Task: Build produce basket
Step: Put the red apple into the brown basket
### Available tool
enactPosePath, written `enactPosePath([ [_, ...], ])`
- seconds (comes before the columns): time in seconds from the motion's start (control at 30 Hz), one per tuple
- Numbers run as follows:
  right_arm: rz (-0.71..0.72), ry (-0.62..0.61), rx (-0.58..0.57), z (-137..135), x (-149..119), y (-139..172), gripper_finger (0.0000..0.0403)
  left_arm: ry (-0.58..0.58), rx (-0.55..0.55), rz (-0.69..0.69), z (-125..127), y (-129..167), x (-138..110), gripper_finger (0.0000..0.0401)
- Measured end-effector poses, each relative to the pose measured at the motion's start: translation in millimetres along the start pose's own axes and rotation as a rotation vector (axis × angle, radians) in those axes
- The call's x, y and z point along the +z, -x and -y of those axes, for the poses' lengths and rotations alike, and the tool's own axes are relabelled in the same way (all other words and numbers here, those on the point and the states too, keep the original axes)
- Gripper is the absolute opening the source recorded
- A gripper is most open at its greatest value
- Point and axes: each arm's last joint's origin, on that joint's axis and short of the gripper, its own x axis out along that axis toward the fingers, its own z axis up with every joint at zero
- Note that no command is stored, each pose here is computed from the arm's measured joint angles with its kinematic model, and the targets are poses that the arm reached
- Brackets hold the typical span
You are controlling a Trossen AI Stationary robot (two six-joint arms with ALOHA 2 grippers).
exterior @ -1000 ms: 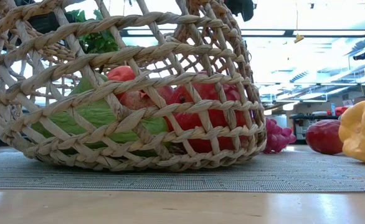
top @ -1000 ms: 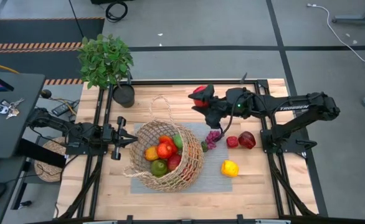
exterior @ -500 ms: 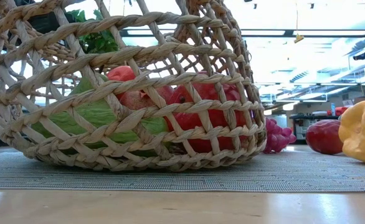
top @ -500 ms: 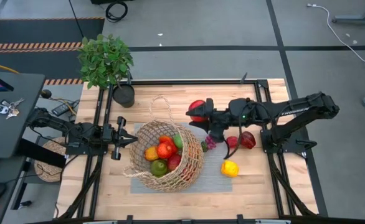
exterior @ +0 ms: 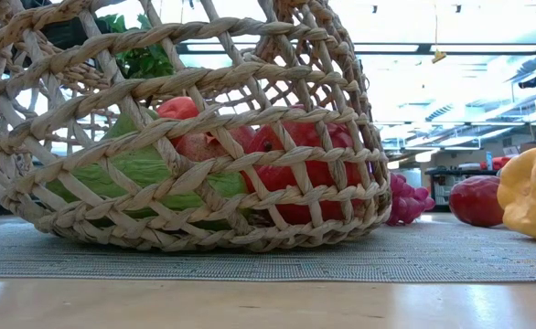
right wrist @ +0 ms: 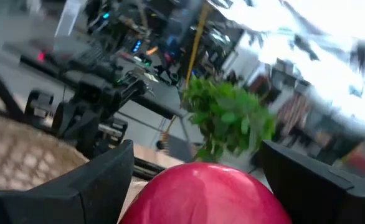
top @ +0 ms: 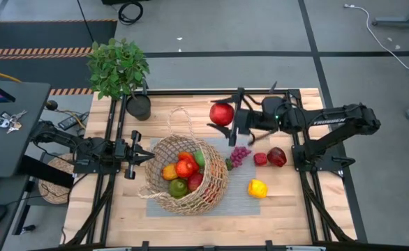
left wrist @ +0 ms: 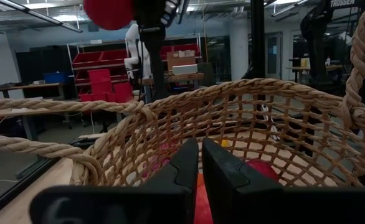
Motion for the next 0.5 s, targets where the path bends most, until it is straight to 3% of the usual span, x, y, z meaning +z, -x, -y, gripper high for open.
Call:
enactPosePath([
  [0.27, -0.042, -0.507, -0.048, 28.5, -19.4, -3.3, 0.0348, 0.0, 0.0, 0.0, 0.0, 0.0, 0.0, 0.0036],
  [0.4, -0.025, -0.773, 0.038, 43.9, -29.3, -4.3, 0.0348, 0.0, 0.0, 0.0, 0.0, 0.0, 0.1, 0.0031],
  [0.5, -0.003, -0.899, 0.115, 51.6, -32.6, -4.5, 0.0348, 0.0, 0.0, 0.0, 0.0, 0.0, 0.1, 0.0028],
])
